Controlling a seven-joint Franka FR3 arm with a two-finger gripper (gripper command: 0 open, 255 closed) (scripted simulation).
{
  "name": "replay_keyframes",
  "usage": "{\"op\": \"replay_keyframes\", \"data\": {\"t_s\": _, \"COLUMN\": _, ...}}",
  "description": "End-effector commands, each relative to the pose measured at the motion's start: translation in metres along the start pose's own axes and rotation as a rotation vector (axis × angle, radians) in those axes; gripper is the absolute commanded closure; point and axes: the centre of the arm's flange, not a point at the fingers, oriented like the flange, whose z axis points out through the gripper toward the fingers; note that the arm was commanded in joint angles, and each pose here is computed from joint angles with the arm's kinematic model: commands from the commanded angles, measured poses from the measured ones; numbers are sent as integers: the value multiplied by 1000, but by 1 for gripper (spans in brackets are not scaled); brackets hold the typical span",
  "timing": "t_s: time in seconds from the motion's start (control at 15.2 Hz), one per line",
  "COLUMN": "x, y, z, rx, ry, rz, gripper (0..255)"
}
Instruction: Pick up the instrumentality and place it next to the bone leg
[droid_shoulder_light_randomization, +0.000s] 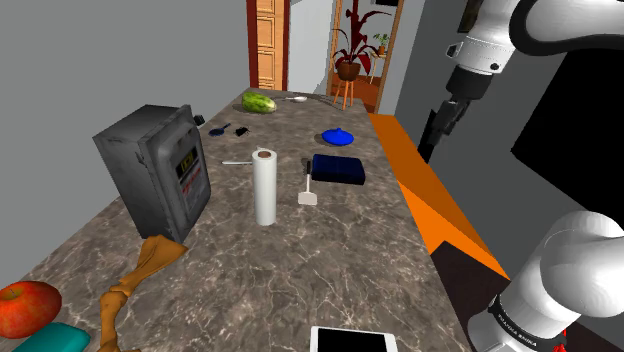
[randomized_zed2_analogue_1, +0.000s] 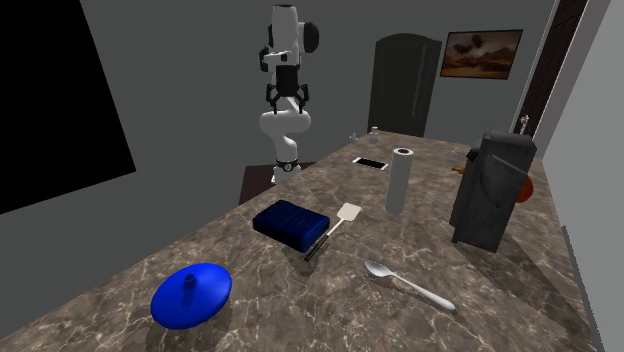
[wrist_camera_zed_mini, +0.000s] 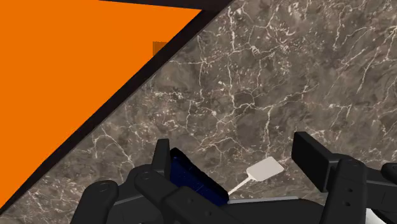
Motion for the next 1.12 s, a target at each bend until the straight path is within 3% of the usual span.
{"op": "replay_keyframes", "data": {"t_s": 0.0, "x": 0, "y": 0, "z": 0, "rx": 0, "ry": 0, "rz": 0, "gripper": 0}}
{"op": "replay_keyframes", "data": {"t_s": 1.06, "x": 148, "y": -84, "z": 132, "rx": -26, "ry": -34, "rz": 422, "gripper": 0}}
